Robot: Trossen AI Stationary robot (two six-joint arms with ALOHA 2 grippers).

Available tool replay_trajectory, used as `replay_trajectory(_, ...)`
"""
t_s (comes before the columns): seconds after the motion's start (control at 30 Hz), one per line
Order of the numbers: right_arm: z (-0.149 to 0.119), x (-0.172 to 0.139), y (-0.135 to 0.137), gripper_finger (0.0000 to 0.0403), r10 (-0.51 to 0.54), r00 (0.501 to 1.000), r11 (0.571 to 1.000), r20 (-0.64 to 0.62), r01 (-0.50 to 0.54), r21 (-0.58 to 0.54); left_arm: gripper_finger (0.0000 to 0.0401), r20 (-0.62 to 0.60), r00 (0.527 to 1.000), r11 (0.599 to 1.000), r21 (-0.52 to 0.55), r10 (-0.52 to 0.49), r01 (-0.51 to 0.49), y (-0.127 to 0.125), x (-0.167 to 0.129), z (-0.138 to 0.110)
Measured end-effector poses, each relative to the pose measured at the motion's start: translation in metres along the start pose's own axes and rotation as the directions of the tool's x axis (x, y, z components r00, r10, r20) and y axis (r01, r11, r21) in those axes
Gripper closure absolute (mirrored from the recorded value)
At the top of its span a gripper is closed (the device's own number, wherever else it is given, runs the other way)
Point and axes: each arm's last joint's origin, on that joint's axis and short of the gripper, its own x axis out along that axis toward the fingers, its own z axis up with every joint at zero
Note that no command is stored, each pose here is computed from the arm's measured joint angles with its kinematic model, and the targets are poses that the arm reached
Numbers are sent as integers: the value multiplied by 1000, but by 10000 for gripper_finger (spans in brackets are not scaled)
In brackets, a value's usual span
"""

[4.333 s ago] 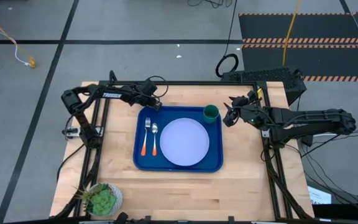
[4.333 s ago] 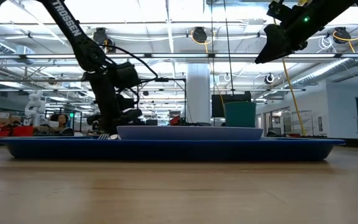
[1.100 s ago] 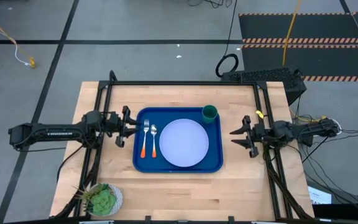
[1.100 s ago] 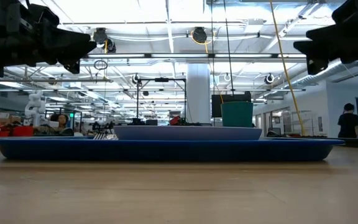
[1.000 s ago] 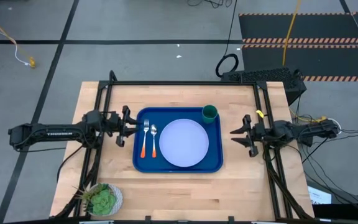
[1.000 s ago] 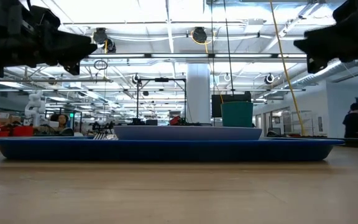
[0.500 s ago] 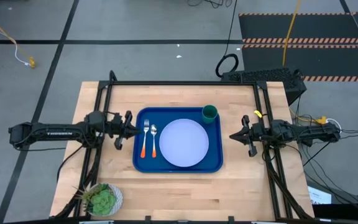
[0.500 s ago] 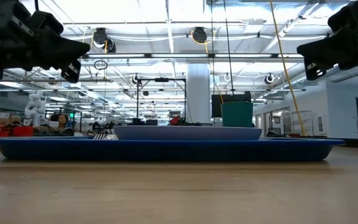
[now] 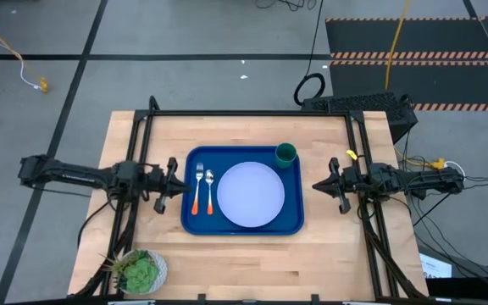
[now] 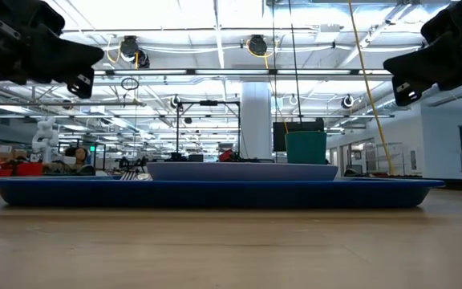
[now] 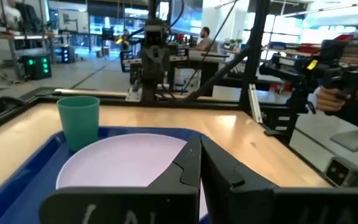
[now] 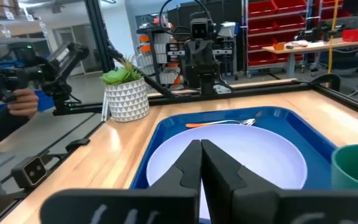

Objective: Pick and place plate/cup/fork/spoon on tray
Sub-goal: Return to Home Position

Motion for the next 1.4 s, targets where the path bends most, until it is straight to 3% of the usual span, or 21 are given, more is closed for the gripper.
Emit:
replay_trajectory(0.47, 0, 0, 0, 403, 15, 1000, 1000, -2, -16, -16, 400, -10, 999, 998, -37, 51, -52, -2, -30, -2)
replay_trajectory(0.93, 0, 0, 1, 403, 45, 999, 996, -8, -45, -74, 385, -17, 999, 997, 69, 37, -35, -3, -30, -2)
replay_trajectory(1.4, 1, 0, 1, 403, 42, 999, 998, 3, -42, -49, 376, -16, 999, 998, 54, 37, -36, -3, -30, -2)
